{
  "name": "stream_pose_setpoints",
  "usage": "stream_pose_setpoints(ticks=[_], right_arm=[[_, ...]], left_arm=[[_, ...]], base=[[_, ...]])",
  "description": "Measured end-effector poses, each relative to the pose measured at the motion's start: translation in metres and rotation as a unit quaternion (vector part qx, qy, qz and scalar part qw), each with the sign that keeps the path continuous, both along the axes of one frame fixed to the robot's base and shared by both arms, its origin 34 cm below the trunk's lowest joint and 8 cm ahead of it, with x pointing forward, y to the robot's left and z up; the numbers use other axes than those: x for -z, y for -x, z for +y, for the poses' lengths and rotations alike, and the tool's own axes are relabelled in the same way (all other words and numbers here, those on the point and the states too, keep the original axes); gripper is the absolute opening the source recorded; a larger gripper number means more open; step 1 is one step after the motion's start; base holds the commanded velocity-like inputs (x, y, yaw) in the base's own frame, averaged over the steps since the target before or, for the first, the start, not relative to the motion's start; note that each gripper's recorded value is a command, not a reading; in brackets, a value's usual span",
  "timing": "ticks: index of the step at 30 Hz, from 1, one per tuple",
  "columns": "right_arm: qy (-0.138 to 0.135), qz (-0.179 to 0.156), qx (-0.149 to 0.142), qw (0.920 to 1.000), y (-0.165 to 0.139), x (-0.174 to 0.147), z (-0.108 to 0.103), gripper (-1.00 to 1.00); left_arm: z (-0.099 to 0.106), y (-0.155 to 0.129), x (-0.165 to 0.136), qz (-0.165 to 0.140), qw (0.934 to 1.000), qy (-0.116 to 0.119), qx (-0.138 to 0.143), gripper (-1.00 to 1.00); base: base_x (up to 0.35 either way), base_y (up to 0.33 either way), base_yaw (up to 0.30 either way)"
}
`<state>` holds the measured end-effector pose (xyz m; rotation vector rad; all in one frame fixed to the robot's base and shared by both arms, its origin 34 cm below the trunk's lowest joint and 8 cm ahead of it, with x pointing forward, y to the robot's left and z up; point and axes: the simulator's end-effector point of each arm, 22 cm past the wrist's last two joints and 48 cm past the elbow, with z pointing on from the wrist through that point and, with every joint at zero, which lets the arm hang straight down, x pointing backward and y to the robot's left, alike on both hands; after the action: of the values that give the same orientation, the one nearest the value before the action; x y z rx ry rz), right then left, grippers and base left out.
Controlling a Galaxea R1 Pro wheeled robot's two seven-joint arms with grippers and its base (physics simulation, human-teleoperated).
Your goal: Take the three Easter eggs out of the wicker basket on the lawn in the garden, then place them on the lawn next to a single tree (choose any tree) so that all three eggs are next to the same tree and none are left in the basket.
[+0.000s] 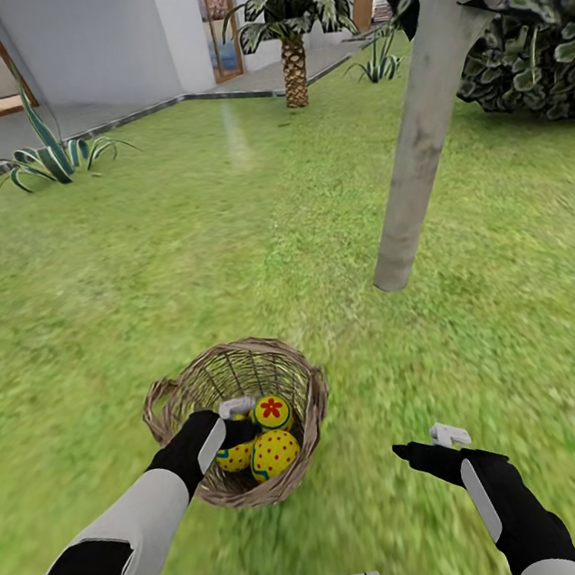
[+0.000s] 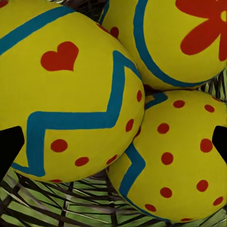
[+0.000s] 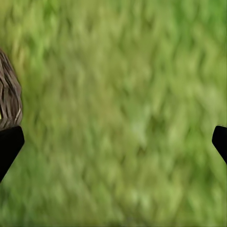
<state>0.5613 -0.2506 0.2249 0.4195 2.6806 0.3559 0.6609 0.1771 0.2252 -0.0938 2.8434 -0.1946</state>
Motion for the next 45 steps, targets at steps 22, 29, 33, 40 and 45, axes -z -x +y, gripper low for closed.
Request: stream_pose_setpoints(ticks=[22,29,33,40,45], right_arm=[[0.0,0.017,0.0,0.9999,0.009,0.016,0.0,1.0],[0.0,0.016,0.0,0.9999,0.009,0.016,0.0,1.0],[0.0,0.016,0.0,0.9999,0.009,0.016,0.0,1.0],[0.001,0.021,0.0,0.9998,0.012,0.02,0.0,1.0],[0.0,0.021,0.0,0.9998,0.012,0.02,0.0,1.0]], left_arm=[[0.021,-0.019,0.004,-0.018,0.999,0.001,-0.042,1.0],[0.036,-0.029,-0.004,-0.031,0.9979,-0.001,-0.056,1.0],[0.043,-0.037,-0.009,-0.04,0.9968,0.001,-0.069,1.0],[0.056,-0.037,-0.006,-0.037,0.9955,-0.015,-0.086,1.0],[0.057,-0.036,-0.006,-0.037,0.9954,-0.017,-0.086,1.0]], base=[[0.0,0.0,0.0],[0.0,0.0,0.0],[0.0,0.0,0.0],[0.0,0.0,0.0],[0.0,0.0,0.0]])
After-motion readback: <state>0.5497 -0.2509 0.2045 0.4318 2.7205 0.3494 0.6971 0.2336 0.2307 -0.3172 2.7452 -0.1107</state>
